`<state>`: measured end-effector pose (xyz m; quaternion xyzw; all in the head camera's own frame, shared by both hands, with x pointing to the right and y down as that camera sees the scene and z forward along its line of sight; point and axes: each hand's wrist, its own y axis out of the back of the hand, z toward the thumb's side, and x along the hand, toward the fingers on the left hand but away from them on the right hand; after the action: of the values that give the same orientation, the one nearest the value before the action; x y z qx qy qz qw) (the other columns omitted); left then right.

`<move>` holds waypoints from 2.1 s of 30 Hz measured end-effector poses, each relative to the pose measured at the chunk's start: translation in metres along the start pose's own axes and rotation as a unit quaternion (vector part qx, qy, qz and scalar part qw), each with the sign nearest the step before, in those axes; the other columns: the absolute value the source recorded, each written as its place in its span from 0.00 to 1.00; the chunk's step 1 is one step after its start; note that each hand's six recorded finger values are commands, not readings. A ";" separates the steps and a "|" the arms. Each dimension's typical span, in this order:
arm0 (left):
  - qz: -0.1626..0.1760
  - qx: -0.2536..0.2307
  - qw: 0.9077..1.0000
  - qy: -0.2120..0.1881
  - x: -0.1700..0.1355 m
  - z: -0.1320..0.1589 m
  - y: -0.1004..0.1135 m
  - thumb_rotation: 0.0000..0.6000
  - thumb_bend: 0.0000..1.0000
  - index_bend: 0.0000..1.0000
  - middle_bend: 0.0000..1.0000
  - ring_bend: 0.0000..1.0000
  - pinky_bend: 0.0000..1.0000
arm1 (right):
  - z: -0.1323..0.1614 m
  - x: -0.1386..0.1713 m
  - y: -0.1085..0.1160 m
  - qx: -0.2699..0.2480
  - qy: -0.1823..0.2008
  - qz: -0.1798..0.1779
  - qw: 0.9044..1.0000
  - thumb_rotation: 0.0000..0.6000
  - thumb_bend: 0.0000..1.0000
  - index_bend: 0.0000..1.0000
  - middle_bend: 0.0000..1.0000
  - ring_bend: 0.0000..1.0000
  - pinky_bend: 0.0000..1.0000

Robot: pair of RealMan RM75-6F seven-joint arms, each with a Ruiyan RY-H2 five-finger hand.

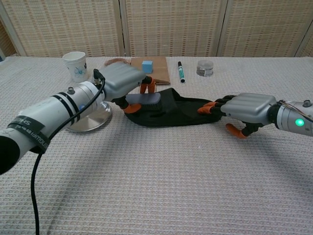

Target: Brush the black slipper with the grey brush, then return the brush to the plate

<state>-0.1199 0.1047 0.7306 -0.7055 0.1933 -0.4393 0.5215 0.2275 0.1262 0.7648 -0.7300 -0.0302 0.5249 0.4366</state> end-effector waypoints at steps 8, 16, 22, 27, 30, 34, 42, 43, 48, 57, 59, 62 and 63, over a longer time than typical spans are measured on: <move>0.011 0.026 0.999 0.015 0.007 -0.012 -0.002 1.00 0.42 0.38 0.45 0.91 1.00 | 0.002 0.001 0.002 0.004 0.006 -0.004 1.000 1.00 0.68 0.04 0.01 0.00 0.00; -0.010 0.053 0.998 0.039 0.001 -0.036 -0.015 1.00 0.42 0.40 0.47 0.91 1.00 | -0.001 0.001 0.001 0.013 0.004 -0.004 1.000 1.00 0.69 0.04 0.01 0.00 0.00; -0.011 0.034 0.999 0.035 -0.003 -0.030 -0.013 1.00 0.42 0.40 0.46 0.91 1.00 | 0.000 0.001 0.001 0.009 0.004 -0.005 1.000 1.00 0.69 0.04 0.01 0.00 0.00; 0.007 0.016 1.000 0.003 -0.001 0.000 -0.004 1.00 0.42 0.39 0.45 0.91 1.00 | 0.000 0.001 0.001 0.008 0.003 -0.004 1.000 1.00 0.69 0.04 0.01 0.00 0.00; 0.010 0.016 1.000 -0.001 0.002 0.007 -0.003 1.00 0.42 0.39 0.45 0.91 1.00 | 0.000 0.002 0.000 0.009 0.003 -0.004 1.000 1.00 0.69 0.04 0.01 0.00 0.00; 0.010 0.026 1.000 0.014 0.005 -0.004 -0.005 1.00 0.42 0.39 0.45 0.91 1.00 | -0.003 0.003 0.001 0.010 0.001 -0.005 1.000 1.00 0.69 0.04 0.01 0.00 0.00; -0.009 0.056 0.997 0.054 0.001 -0.038 -0.013 1.00 0.42 0.40 0.46 0.91 1.00 | -0.003 0.003 0.001 0.009 0.002 -0.006 1.000 1.00 0.69 0.04 0.01 0.00 0.00; -0.010 0.059 0.997 0.057 0.000 -0.041 -0.013 1.00 0.42 0.40 0.46 0.91 1.00 | -0.002 0.003 0.001 0.009 0.003 -0.005 1.000 1.00 0.69 0.04 0.01 0.00 0.00; -0.005 0.059 0.997 0.058 -0.008 -0.044 -0.008 1.00 0.42 0.41 0.47 0.91 1.00 | 0.000 0.004 0.000 0.008 0.004 -0.005 1.000 1.00 0.69 0.04 0.01 0.00 0.00; -0.006 0.059 0.996 0.069 -0.054 -0.072 0.000 1.00 0.42 0.41 0.47 0.91 1.00 | 0.001 0.007 0.002 0.007 0.005 -0.007 1.000 1.00 0.69 0.04 0.01 0.00 0.00; -0.016 0.059 0.995 0.081 -0.066 -0.082 -0.007 1.00 0.42 0.41 0.47 0.91 1.00 | 0.002 0.007 0.002 0.007 0.005 -0.008 1.000 1.00 0.69 0.04 0.01 0.00 0.00; -0.031 0.062 0.993 0.094 -0.079 -0.093 -0.018 1.00 0.42 0.40 0.46 0.91 1.00 | 0.004 0.009 0.003 0.006 0.006 -0.008 1.000 1.00 0.69 0.04 0.01 0.00 0.00; -0.035 0.064 0.993 0.097 -0.081 -0.096 -0.021 1.00 0.42 0.39 0.46 0.91 1.00 | 0.004 0.009 0.003 0.006 0.007 -0.008 1.000 1.00 0.69 0.04 0.01 0.00 0.00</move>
<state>-0.2461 0.1174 0.7226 -0.6310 0.1892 -0.5351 0.5289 0.2270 0.1315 0.7558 -0.7306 -0.0297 0.5167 0.4453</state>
